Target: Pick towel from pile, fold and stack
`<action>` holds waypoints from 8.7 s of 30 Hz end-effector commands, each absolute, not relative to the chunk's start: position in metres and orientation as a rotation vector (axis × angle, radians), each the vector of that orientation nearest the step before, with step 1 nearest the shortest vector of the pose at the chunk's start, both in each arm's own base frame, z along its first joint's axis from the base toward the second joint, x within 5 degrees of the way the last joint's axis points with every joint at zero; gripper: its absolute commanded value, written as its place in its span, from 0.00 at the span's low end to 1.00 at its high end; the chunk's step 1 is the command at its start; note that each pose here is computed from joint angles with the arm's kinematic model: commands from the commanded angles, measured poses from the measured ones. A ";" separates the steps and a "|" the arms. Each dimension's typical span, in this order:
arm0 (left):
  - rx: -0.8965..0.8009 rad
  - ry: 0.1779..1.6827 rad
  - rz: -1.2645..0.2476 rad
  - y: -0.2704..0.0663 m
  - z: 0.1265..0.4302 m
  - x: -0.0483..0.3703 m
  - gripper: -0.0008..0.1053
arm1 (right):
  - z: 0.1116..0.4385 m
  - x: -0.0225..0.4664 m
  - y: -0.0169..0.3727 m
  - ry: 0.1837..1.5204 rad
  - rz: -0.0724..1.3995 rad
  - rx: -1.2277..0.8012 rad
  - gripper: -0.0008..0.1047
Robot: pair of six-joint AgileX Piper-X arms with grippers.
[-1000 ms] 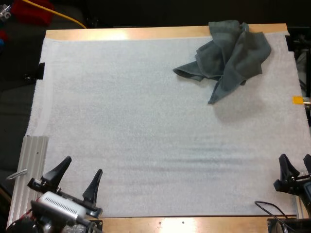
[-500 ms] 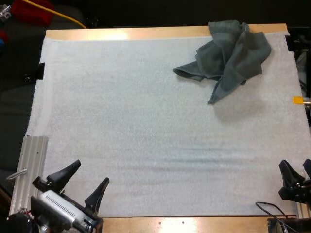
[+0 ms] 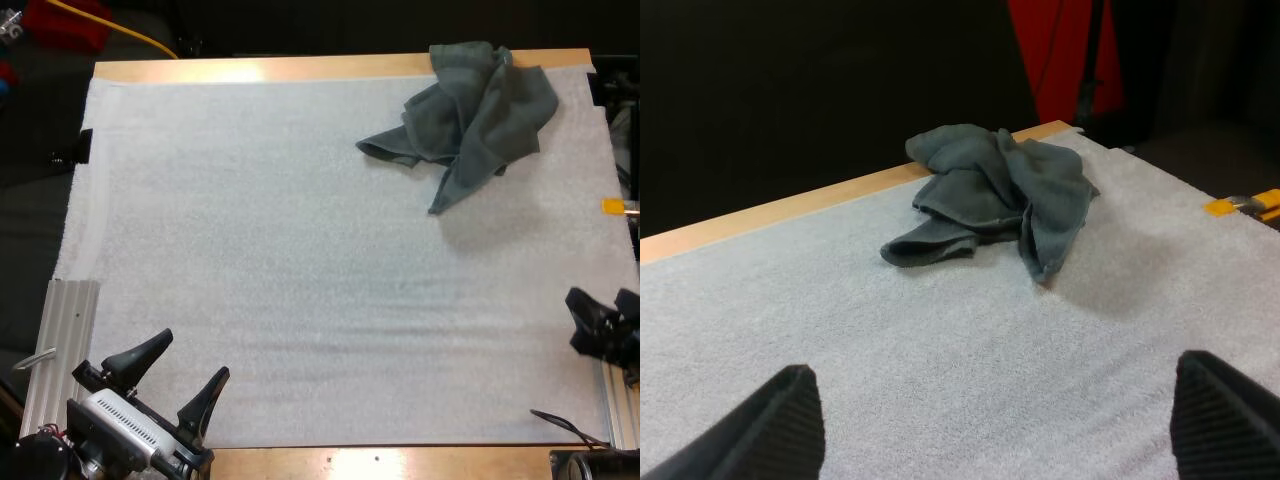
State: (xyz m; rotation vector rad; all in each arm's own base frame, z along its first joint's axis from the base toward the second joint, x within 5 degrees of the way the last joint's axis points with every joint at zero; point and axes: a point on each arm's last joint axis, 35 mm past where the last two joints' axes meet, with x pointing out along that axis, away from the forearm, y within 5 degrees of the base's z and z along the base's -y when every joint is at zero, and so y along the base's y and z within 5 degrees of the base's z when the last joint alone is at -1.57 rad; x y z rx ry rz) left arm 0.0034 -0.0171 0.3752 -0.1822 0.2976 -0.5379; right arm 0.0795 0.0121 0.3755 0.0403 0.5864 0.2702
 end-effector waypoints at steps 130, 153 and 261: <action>-0.263 0.348 -0.533 -0.017 0.374 0.001 0.66 | 0.464 0.265 0.180 0.498 0.537 -0.414 0.02; -0.263 0.348 -0.533 -0.017 0.374 0.001 0.66 | 0.418 0.212 0.301 0.534 0.809 -0.492 0.02; -0.345 0.743 -0.475 -0.021 0.350 0.053 0.66 | 0.345 0.120 0.094 0.948 0.221 -0.248 0.65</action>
